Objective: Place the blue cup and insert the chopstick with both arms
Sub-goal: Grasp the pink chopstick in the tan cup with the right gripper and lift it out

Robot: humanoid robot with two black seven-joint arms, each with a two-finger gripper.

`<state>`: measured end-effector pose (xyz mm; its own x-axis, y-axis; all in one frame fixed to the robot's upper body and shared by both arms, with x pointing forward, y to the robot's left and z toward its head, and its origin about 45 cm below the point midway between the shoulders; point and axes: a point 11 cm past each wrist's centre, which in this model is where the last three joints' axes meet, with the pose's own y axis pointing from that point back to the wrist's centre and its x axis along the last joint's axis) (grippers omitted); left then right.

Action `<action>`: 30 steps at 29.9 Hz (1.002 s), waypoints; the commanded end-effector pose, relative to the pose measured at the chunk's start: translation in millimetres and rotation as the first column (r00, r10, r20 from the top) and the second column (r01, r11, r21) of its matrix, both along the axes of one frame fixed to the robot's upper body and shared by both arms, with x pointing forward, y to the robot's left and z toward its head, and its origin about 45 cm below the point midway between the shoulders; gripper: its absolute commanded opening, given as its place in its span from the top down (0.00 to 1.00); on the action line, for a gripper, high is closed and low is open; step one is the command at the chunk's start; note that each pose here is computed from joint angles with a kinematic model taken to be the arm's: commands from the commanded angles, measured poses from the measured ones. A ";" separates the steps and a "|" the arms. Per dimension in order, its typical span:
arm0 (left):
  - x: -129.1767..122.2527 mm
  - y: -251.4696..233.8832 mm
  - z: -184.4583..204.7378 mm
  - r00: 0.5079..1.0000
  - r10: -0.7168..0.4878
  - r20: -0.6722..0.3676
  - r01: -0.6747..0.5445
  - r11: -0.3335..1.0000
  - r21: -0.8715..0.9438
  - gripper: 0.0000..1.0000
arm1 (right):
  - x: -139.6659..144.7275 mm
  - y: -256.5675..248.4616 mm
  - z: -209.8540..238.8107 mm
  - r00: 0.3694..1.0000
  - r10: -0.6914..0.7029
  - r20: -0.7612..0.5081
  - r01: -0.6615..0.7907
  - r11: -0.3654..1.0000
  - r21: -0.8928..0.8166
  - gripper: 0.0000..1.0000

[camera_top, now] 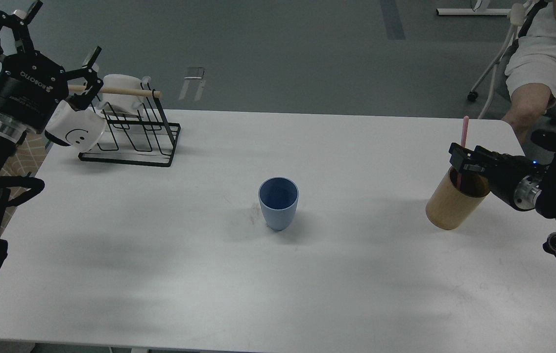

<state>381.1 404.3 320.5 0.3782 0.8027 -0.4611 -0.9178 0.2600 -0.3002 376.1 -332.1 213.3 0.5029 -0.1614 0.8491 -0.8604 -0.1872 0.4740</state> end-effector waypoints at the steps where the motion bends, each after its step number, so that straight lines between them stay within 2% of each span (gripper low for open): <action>1: 0.1 -0.6 -0.5 1.000 -0.001 0.000 0.001 1.000 -0.001 0.03 | 0.5 1.8 0.3 1.000 0.002 0.001 -0.002 1.000 0.004 0.69; 4: 0.1 -0.6 -0.5 1.000 -0.001 0.000 0.001 1.000 -0.001 0.03 | 0.3 2.1 -0.1 1.000 0.003 0.000 -0.003 1.000 0.003 0.74; 6: 0.0 0.2 0.1 1.000 0.000 0.000 0.000 1.000 0.002 0.03 | 0.3 2.1 -0.1 1.000 0.003 0.000 -0.003 1.000 0.005 0.82; 8: -0.1 1.0 0.8 1.000 0.002 0.001 -0.002 1.000 0.002 0.03 | -0.1 1.8 -0.1 1.000 0.003 0.000 -0.003 1.000 0.004 0.85; 16: 0.2 1.6 1.6 1.000 0.006 0.003 -0.006 1.000 0.000 0.03 | -2.2 2.9 -0.8 1.000 0.007 -0.002 -0.007 1.000 0.006 0.89; 17: 0.2 2.3 2.2 1.000 0.010 0.005 -0.010 1.000 -0.002 0.03 | -2.1 3.4 -0.8 1.000 0.007 -0.001 -0.007 1.000 0.007 0.97; 18: 0.1 2.8 2.6 1.000 0.013 0.008 -0.013 1.000 -0.005 0.03 | -1.7 3.1 -0.6 1.000 0.004 0.004 -0.004 1.000 0.010 1.00; 30: -0.3 4.1 4.4 1.000 0.015 0.012 -0.015 1.000 -0.001 0.03 | -9.0 11.9 7.6 0.999 0.032 0.044 -0.033 0.999 0.028 1.00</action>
<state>381.1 407.6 323.5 0.3715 0.8058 -0.4612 -0.9183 0.2455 -0.3107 370.3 -322.3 217.1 0.4769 -0.1772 0.8609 -0.8720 -0.2180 0.4382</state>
